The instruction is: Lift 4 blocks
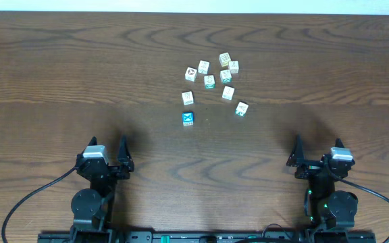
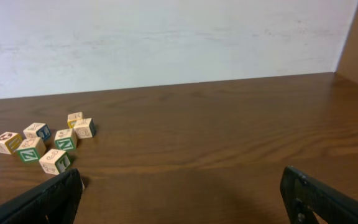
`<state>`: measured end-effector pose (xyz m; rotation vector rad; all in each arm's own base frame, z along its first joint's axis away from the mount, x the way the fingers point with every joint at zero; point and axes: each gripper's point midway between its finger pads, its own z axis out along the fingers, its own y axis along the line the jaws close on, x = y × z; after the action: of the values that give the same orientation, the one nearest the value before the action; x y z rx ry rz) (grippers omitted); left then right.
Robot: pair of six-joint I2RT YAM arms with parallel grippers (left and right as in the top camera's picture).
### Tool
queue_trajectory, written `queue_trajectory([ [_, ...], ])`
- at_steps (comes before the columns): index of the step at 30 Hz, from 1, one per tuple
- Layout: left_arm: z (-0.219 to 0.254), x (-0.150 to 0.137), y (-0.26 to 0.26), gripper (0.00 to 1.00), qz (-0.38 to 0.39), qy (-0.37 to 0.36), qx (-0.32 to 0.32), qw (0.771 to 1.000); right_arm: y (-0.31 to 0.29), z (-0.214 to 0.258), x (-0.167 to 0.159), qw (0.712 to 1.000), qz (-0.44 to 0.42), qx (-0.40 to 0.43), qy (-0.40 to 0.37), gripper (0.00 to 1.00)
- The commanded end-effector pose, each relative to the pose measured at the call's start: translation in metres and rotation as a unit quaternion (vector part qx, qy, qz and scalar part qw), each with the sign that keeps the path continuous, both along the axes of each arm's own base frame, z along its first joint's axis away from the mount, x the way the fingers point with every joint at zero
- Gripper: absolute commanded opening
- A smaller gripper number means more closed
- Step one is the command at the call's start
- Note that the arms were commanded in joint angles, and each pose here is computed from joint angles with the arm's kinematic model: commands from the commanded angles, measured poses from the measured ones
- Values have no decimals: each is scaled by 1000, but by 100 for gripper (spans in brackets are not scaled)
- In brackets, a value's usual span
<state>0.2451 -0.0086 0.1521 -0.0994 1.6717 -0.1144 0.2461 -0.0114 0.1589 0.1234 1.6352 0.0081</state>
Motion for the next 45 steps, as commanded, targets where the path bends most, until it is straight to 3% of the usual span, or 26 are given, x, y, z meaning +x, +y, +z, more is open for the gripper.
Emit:
queue_trajectory([
  [1,-15,-1,10,75,27,26,4,999,-2,-1,0,1000,-3,-6,0,99],
  [45,-15,-1,10,75,27,26,4,999,-5,0,0,1000,-11,-7,-2,99],
])
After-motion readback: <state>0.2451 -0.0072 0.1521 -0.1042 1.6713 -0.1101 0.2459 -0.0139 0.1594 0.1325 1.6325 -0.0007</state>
